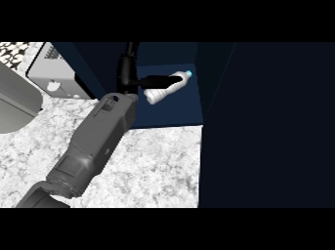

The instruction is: Pick up the bottled water, place it into the cabinet and close the cabinet

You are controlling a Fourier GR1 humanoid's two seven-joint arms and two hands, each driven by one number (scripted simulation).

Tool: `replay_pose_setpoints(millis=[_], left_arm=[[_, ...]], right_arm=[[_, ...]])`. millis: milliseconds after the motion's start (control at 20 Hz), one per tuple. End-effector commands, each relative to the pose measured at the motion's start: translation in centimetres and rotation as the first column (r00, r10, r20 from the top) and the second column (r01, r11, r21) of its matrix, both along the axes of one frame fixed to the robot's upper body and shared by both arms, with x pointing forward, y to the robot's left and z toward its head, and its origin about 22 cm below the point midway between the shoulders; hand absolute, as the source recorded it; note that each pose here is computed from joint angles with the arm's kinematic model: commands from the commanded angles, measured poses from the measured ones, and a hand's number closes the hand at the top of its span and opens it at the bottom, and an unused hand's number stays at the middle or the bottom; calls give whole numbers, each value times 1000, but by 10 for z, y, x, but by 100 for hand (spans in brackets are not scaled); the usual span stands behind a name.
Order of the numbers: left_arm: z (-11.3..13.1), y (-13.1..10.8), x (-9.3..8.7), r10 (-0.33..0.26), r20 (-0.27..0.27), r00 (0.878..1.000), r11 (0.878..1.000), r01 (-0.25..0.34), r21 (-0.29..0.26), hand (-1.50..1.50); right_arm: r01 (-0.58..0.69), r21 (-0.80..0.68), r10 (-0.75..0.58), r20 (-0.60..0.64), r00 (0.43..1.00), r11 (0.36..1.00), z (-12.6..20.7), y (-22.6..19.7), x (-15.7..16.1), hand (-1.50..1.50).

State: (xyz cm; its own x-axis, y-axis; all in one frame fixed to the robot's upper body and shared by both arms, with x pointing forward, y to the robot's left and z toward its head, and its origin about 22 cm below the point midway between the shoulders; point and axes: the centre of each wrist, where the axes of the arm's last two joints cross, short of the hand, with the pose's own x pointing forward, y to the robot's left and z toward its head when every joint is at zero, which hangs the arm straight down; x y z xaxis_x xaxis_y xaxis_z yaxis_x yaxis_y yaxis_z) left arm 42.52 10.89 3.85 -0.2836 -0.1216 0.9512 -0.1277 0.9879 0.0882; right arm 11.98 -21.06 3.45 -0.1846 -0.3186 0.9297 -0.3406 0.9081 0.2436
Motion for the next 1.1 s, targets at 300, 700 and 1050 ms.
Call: replay_pose_setpoints(millis=[300,700,1050], left_arm=[[-14,42,-4,-96,99,990,991,105,-86,-150],[-25,28,-34,-177,105,979,967,192,-168,-150],[-10,26,-69,-254,111,961,930,274,-244,-150]], right_arm=[[38,-12,-38,-9,999,999,-1,-15,-7,-150],[60,-2,-60,-17,998,998,20,-5,-19,-150],[75,-14,-75,-36,996,997,8,-4,-22,-150]])
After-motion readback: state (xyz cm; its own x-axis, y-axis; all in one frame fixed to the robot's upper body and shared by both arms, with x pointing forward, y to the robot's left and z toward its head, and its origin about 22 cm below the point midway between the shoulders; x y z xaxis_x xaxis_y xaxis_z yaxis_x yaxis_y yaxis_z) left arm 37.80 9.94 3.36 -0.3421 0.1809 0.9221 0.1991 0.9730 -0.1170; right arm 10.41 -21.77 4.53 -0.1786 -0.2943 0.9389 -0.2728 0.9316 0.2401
